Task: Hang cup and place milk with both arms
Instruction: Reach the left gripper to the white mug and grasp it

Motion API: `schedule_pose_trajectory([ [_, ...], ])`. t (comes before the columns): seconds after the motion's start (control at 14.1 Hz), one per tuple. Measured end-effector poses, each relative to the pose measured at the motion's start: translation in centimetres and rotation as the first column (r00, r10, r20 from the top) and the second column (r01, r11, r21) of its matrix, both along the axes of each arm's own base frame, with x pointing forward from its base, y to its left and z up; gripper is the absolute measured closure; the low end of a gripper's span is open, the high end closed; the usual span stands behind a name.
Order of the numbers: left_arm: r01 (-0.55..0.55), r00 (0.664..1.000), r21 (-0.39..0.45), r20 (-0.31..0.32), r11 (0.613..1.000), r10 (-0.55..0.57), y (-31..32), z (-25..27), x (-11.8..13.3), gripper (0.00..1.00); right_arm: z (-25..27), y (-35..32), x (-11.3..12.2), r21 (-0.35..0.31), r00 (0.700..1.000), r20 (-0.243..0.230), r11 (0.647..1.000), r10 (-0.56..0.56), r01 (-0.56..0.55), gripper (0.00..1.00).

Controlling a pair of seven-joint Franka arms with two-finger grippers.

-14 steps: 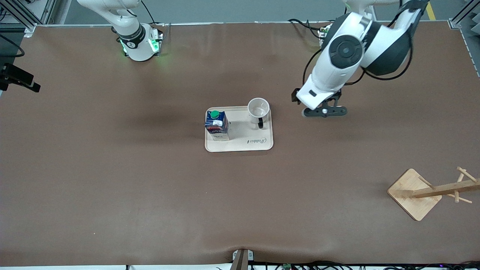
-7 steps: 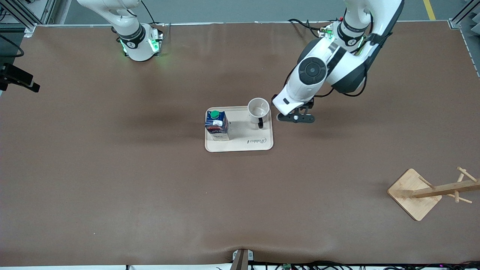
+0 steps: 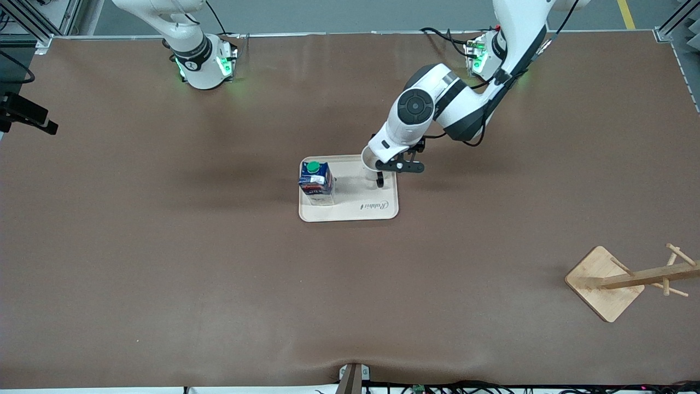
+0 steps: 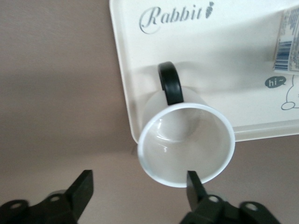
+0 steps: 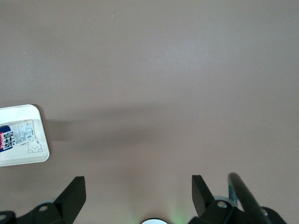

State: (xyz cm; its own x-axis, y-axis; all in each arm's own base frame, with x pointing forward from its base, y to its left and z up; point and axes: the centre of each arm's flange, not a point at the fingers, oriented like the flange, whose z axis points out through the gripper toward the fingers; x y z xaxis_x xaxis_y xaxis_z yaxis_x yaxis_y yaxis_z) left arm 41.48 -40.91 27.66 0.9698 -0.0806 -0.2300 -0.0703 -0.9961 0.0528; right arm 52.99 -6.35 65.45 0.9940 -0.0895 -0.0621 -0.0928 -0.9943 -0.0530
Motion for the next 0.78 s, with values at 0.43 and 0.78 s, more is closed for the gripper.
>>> schedule_pose_trajectory([
  [0.43,-0.053,0.999,0.032,0.005,0.998,0.053,-0.7,-4.4,-0.5,0.48,-0.2,0.0,0.1,0.001,1.0,-0.003,1.0,0.0,0.0,0.0],
  [0.78,-0.113,0.993,0.03,0.042,0.993,0.112,-0.9,-4.5,0.6,0.94,-1.3,0.5,0.8,0.003,1.0,-0.025,1.0,0.01,-0.01,0.0],
])
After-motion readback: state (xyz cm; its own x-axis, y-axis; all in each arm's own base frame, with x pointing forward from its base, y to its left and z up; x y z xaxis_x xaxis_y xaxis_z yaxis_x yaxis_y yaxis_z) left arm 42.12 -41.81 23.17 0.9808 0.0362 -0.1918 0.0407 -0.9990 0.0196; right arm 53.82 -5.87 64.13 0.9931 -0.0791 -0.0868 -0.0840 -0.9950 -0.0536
